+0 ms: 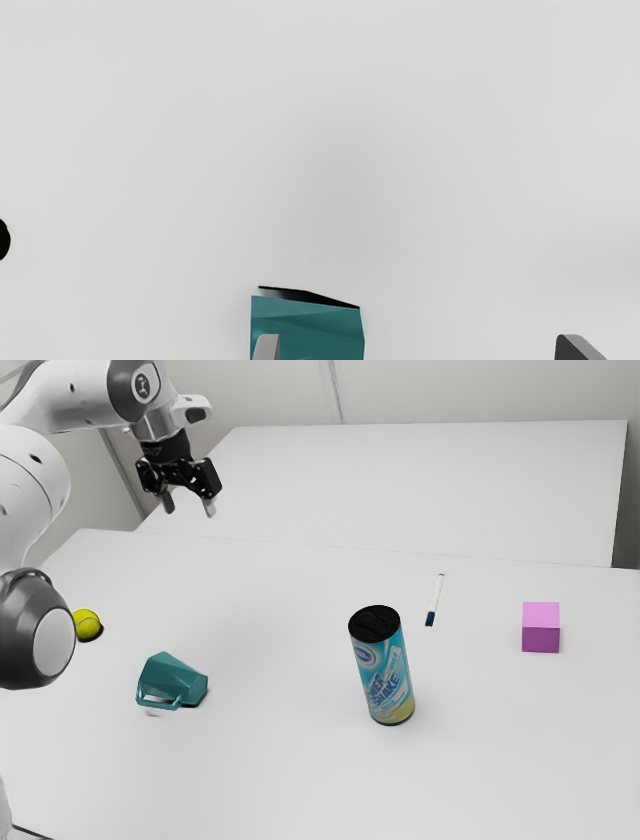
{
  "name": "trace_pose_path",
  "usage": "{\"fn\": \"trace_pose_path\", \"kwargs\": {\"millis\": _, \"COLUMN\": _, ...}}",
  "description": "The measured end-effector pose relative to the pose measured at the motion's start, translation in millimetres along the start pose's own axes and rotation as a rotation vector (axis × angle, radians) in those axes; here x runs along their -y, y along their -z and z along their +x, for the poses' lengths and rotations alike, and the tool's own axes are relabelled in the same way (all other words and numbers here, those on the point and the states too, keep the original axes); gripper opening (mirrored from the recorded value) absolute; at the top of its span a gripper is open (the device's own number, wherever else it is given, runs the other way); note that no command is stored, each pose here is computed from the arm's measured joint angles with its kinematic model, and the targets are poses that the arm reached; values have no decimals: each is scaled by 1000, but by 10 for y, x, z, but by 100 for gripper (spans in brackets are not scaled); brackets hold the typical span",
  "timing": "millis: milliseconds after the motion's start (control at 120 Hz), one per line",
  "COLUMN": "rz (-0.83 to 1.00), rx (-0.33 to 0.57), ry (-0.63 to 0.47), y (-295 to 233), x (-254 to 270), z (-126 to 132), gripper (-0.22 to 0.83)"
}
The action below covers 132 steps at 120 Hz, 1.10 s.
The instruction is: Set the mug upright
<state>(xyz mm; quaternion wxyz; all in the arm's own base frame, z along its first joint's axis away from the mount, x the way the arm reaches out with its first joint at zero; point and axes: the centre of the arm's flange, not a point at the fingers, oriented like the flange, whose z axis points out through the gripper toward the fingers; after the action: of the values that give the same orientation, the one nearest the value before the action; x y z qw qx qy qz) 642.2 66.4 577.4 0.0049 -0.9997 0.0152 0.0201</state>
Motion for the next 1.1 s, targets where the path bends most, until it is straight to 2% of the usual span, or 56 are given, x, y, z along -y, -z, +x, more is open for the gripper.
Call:
{"fn": "trace_pose_path", "kwargs": {"millis": 192, "rz": 7, "rx": -4, "ry": -7, "y": 20, "x": -9, "z": -23, "gripper": 61}}
{"fn": "trace_pose_path", "kwargs": {"millis": 258, "rz": -13, "rx": 28, "ry": -10, "y": -134, "x": -19, "z": -87, "gripper": 61}}
{"fn": "trace_pose_path", "kwargs": {"millis": 408, "rz": -98, "rx": 95, "ry": 18, "y": -556, "x": 192, "z": -618, "gripper": 61}}
{"fn": "trace_pose_path", "kwargs": {"millis": 542, "rz": -155, "rx": 106, "ry": 63, "y": -974, "x": 482, "z": -1046, "gripper": 62}}
{"fn": "trace_pose_path", "kwargs": {"millis": 792, "rz": -216, "rx": 56, "ry": 163, "y": -1389, "x": 1256, "z": -1408, "gripper": 62}}
{"fn": "trace_pose_path", "kwargs": {"millis": 933, "rz": -271, "rx": 25, "ry": 222, "y": -1663, "x": 1665, "z": -1496, "gripper": 62}}
{"fn": "trace_pose_path", "kwargs": {"millis": 1100, "rz": -350, "rx": -4, "ry": 188, "y": -2037, "x": 1521, "z": -1261, "gripper": 61}}
